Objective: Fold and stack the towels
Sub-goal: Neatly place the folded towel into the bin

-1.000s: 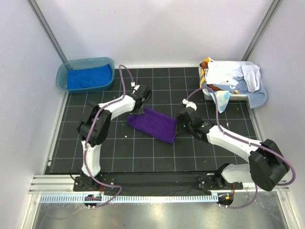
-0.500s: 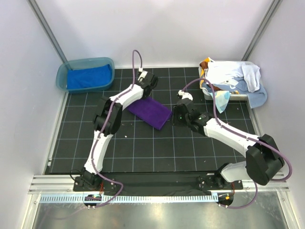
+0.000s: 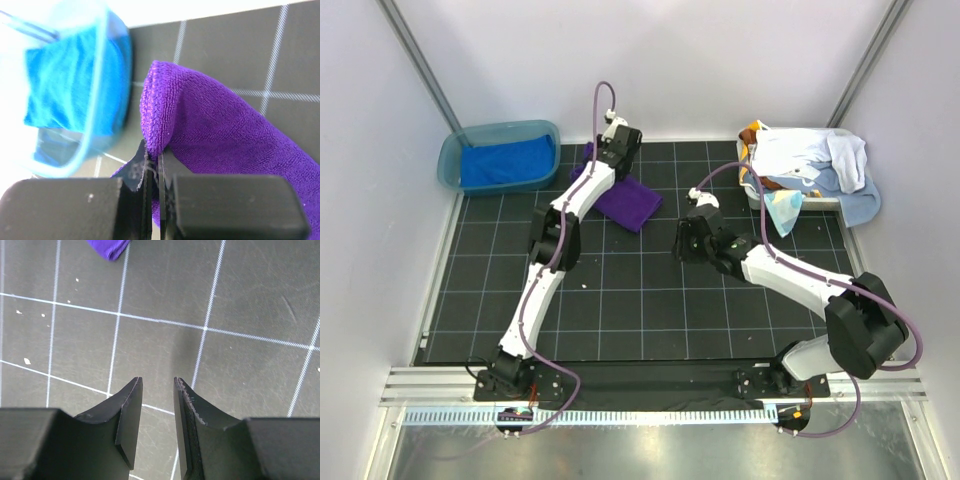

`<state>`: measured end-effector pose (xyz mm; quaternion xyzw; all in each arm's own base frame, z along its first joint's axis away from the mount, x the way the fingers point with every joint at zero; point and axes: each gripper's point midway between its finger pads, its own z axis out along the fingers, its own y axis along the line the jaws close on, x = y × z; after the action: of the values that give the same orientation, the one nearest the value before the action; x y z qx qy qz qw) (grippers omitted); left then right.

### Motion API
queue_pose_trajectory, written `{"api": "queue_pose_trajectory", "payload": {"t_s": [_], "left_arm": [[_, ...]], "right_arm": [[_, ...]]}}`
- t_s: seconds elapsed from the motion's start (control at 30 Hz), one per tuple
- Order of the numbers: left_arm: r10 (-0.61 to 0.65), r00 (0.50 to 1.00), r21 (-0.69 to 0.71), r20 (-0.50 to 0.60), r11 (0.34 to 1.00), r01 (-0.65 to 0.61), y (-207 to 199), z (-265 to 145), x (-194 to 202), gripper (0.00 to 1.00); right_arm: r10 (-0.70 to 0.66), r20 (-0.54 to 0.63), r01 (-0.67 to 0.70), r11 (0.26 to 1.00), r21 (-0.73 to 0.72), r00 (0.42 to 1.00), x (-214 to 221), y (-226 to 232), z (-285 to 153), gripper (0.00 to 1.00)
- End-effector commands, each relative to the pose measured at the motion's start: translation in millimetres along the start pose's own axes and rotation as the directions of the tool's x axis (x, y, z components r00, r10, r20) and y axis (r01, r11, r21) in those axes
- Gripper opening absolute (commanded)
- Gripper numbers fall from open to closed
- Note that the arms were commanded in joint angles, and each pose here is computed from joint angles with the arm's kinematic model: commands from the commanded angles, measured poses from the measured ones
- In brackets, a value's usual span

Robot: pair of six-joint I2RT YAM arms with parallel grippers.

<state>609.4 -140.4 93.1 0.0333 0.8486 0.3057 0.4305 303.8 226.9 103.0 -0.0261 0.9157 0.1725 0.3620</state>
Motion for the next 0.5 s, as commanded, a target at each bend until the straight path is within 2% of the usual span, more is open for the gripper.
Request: {"api": "queue_pose_trajectory", "payload": {"t_s": [0.0, 0.3, 0.47], "left_arm": [[-0.007, 0.994, -0.11, 0.108, 0.994, 0.019, 32, 0, -43, 0.0], [-0.016, 0.977, -0.164, 0.211, 0.985, 0.052, 53, 6, -78, 0.0], [0.053, 0.973, -0.21, 0.222, 0.978, -0.005, 63, 12, -84, 0.0]], "right_arm": [[0.008, 0.072, -0.003, 0.998, -0.069, 0.997, -24, 17, -1, 0.38], [0.013, 0.076, -0.005, 0.995, -0.1, 0.997, -23, 21, -10, 0.37], [0.016, 0.07, -0.008, 0.994, -0.108, 0.997, -21, 22, -10, 0.37]]}}
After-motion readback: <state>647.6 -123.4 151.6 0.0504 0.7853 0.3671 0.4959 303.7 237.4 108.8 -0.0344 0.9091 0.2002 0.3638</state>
